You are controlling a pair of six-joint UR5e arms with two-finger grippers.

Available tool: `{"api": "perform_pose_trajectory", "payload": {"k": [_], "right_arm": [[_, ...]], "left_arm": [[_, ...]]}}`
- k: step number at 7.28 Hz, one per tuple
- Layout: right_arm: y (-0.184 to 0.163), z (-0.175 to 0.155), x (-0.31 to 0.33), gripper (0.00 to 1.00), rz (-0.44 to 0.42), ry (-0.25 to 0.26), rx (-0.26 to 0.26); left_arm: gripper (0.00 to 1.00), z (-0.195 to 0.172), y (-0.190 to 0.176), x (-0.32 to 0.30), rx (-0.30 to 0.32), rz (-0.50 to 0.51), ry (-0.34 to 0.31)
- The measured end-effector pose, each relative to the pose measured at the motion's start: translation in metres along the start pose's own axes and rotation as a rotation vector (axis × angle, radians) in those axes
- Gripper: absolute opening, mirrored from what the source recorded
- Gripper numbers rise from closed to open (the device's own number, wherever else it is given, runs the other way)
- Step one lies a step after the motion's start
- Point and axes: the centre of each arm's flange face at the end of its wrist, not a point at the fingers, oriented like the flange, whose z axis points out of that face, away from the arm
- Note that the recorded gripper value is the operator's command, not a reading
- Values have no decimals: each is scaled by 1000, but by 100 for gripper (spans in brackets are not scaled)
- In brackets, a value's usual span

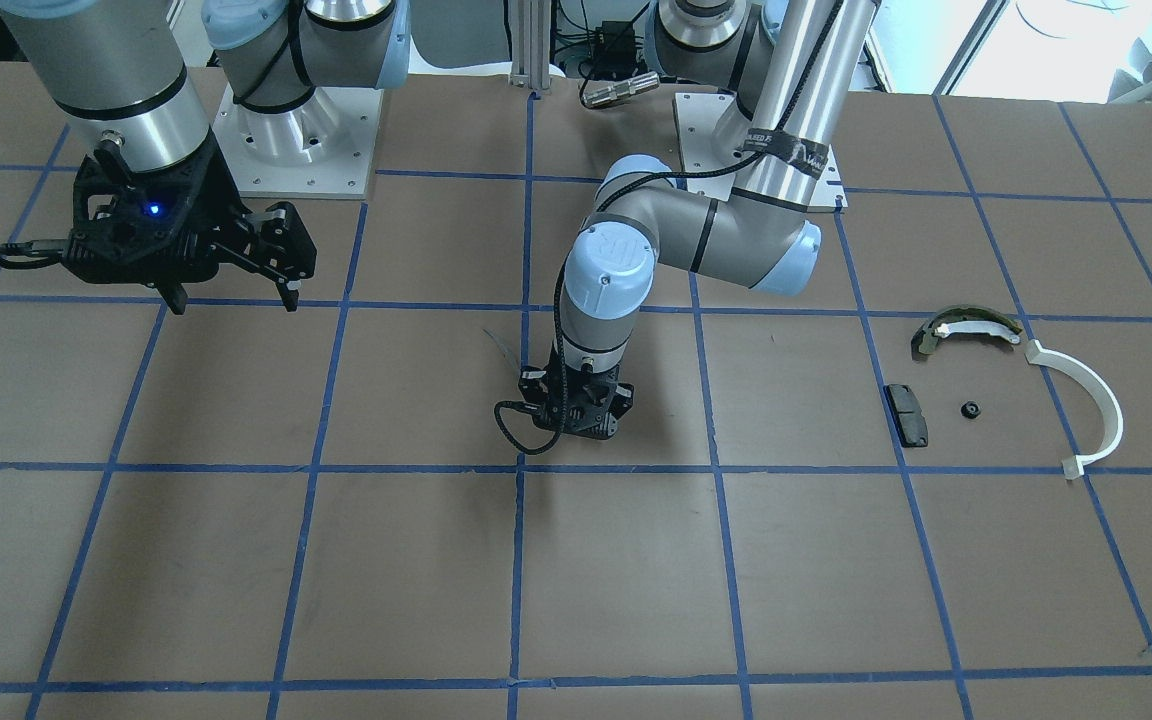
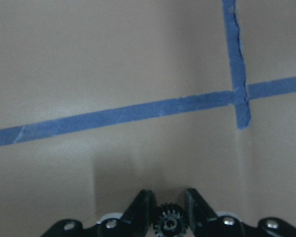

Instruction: Place bearing gear from tray to pile

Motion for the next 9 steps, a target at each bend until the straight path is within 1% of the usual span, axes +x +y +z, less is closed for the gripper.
{"api": "perform_pose_trajectory", "payload": {"k": [2, 3, 4, 6, 7, 8, 9], "right_arm": [[0, 0, 0, 100, 0, 0, 1], [0, 1, 0, 100, 0, 0, -1], [-1, 2, 0, 100, 0, 0, -3], [-1, 3, 0, 100, 0, 0, -6], [-1, 4, 0, 100, 0, 0, -7], [-1, 5, 0, 100, 0, -1, -8], [-2, 5, 0, 100, 0, 0, -9]], "left_arm": [[0, -4, 0, 0, -8, 0, -1], [0, -14, -4, -3, -2, 6, -1], [0, -23, -12, -9, -10, 19, -4], [0, -46, -32, -34, -48, 24, -16], [0, -61, -45, -60, -69, 21, -39], [0, -75, -58, -105, -93, 8, -63], [0, -86, -65, -164, -115, -3, -68]]}}
